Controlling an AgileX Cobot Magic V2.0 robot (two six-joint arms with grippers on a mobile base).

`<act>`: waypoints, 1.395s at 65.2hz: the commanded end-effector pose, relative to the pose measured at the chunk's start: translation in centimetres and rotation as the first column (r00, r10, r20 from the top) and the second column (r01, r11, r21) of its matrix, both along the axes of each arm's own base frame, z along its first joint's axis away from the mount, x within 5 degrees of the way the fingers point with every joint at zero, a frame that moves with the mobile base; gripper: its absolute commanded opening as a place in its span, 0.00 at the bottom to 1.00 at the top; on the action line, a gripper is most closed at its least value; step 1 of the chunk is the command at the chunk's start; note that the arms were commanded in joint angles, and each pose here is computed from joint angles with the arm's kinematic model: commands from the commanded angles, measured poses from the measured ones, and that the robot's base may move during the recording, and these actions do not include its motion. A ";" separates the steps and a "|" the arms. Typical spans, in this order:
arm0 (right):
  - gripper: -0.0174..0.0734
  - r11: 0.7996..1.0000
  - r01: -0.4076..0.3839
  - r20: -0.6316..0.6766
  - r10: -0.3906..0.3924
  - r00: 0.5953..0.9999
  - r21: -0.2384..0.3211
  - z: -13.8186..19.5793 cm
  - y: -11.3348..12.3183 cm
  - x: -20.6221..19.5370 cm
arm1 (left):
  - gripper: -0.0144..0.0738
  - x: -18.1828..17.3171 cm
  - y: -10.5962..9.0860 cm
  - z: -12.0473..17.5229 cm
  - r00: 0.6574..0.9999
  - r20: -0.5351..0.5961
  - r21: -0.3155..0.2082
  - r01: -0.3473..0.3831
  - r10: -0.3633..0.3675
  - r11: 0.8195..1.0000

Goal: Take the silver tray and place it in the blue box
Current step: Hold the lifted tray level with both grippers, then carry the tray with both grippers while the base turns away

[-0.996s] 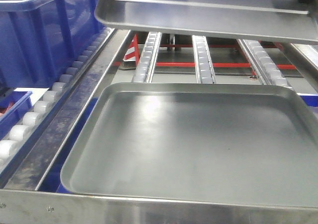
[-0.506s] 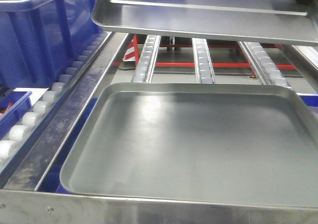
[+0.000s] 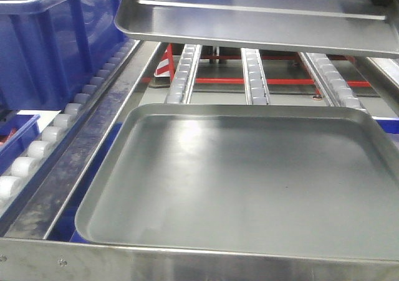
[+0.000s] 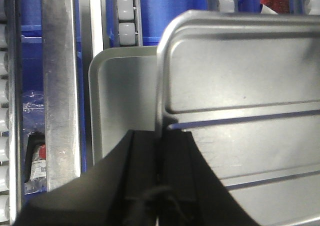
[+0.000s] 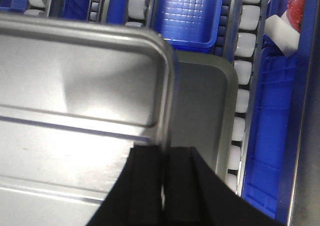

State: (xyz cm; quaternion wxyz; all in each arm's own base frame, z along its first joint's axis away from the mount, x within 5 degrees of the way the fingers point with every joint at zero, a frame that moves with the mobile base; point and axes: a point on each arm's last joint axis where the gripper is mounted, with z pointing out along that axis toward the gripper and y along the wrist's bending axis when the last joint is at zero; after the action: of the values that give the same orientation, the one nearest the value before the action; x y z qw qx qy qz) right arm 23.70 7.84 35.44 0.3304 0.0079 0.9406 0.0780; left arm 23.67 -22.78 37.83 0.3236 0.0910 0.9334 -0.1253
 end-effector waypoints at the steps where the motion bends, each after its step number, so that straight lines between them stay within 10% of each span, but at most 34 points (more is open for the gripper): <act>1: 0.26 0.999 -0.003 0.093 0.008 0.996 -0.054 1.8 -0.8 -0.2 | 0.05 -0.4 1.3 2.6 0.995 0.103 -0.010 -0.010 0.011 1.000; 91: 0.26 0.999 -0.003 0.093 0.008 0.996 -0.054 1.8 -0.8 -0.2 | 0.05 -0.4 1.3 2.6 0.995 0.103 -0.010 -0.010 0.011 1.000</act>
State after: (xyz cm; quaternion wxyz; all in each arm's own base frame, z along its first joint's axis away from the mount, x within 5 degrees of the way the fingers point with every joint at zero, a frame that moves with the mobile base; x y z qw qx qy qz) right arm 23.70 7.85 35.44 0.3301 0.0082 0.9406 0.0789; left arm 23.66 -22.77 37.82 0.3230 0.0909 0.9337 -0.1247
